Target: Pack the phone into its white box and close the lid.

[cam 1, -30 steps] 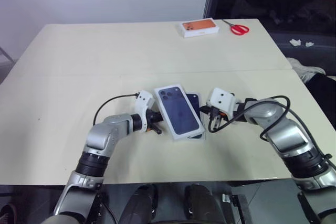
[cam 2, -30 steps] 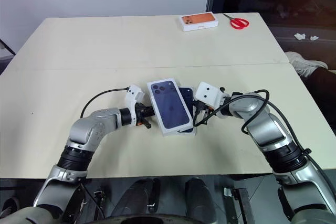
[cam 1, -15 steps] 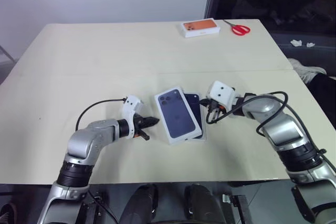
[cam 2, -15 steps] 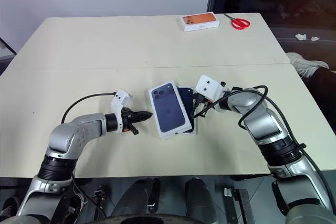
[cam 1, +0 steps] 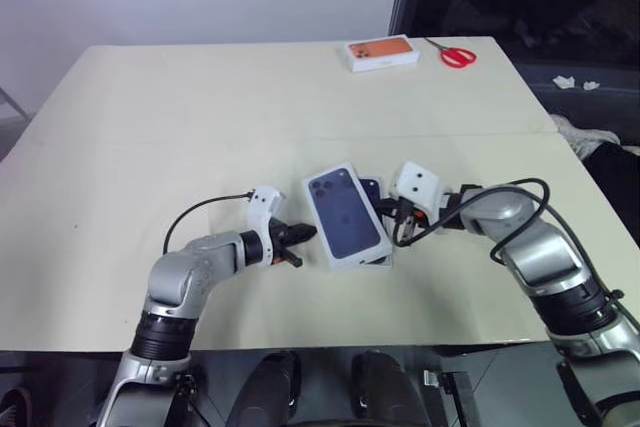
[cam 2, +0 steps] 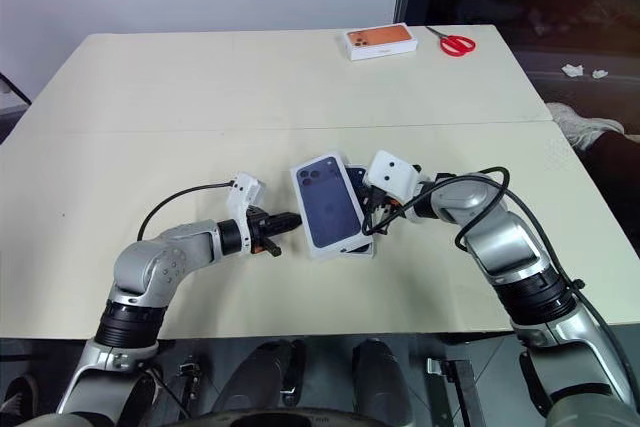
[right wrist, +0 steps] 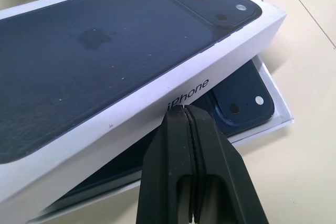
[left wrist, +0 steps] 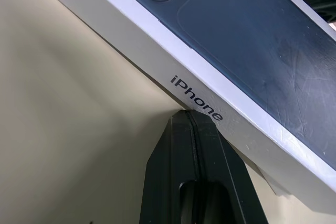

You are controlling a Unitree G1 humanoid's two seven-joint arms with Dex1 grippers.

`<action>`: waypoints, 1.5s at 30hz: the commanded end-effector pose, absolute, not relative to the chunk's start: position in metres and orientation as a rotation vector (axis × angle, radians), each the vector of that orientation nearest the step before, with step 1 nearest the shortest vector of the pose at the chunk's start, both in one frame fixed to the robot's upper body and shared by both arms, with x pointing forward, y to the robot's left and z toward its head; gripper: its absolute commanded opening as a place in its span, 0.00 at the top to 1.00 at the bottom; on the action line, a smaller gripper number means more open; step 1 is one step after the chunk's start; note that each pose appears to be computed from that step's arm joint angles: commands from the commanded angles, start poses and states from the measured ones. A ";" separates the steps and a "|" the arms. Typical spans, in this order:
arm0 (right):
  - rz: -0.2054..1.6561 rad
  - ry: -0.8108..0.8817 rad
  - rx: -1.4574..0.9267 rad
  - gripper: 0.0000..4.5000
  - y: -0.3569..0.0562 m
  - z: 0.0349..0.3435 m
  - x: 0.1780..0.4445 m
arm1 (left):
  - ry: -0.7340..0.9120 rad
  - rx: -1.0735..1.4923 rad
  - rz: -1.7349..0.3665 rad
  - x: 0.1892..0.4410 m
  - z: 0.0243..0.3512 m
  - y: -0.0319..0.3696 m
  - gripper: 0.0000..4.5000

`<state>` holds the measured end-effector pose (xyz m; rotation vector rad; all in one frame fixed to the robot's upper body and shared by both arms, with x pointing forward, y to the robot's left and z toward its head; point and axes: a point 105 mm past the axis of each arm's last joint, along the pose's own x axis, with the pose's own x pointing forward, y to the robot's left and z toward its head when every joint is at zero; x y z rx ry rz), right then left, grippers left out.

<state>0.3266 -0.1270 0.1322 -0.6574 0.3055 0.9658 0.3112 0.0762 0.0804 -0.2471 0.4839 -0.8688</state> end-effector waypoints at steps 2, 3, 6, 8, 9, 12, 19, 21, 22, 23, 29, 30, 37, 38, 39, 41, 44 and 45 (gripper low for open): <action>0.970 0.256 -0.677 0.99 -0.127 0.146 0.324 | 0.411 -0.224 -0.906 0.318 0.100 0.062 1.00; 0.965 0.257 -0.680 0.99 -0.128 0.146 0.325 | 0.408 -0.223 -0.910 0.319 0.101 0.060 1.00; 0.949 0.259 -0.684 0.99 -0.133 0.149 0.327 | 0.394 -0.207 -0.932 0.324 0.107 0.053 1.00; 0.941 0.260 -0.684 0.99 -0.136 0.150 0.327 | 0.393 -0.191 -0.952 0.326 0.108 0.047 1.00; 0.936 0.260 -0.686 0.99 -0.137 0.150 0.327 | 0.393 -0.189 -0.961 0.326 0.108 0.045 1.00; 0.929 0.267 -0.692 0.99 -0.141 0.150 0.324 | 0.399 -0.172 -0.987 0.324 0.107 0.038 1.00; 0.915 0.286 -0.694 0.99 -0.148 0.148 0.318 | 0.406 -0.165 -1.020 0.321 0.105 0.030 1.00; 0.917 0.287 -0.691 0.99 -0.148 0.148 0.317 | 0.406 -0.155 -1.022 0.322 0.104 0.030 1.00; 0.917 0.285 -0.690 0.99 -0.147 0.148 0.316 | 0.407 -0.157 -1.019 0.322 0.104 0.031 1.00; 0.916 0.282 -0.690 0.99 -0.147 0.149 0.316 | 0.406 -0.155 -1.015 0.324 0.104 0.033 1.00; 0.841 0.270 -0.698 0.99 -0.160 0.156 0.328 | 0.401 -0.140 -0.986 0.330 0.108 0.047 1.00; 0.838 0.271 -0.709 0.99 -0.161 0.156 0.329 | 0.407 -0.129 -0.977 0.331 0.106 0.050 1.00; 0.833 0.273 -0.714 0.99 -0.165 0.159 0.332 | 0.432 -0.085 -0.955 0.334 0.102 0.055 1.00; 0.834 0.274 -0.714 0.99 -0.165 0.159 0.332 | 0.427 -0.092 -0.959 0.335 0.103 0.054 1.00; 0.832 0.273 -0.712 0.99 -0.165 0.159 0.333 | 0.426 -0.103 -0.973 0.334 0.104 0.049 1.00; 0.831 0.272 -0.712 0.99 -0.165 0.159 0.333 | 0.424 -0.099 -0.991 0.332 0.104 0.043 1.00; 0.829 0.269 -0.701 0.99 -0.164 0.160 0.333 | 0.420 -0.110 -1.007 0.329 0.107 0.039 1.00; 0.830 0.268 -0.701 0.99 -0.163 0.160 0.333 | 0.417 -0.111 -1.008 0.328 0.107 0.039 1.00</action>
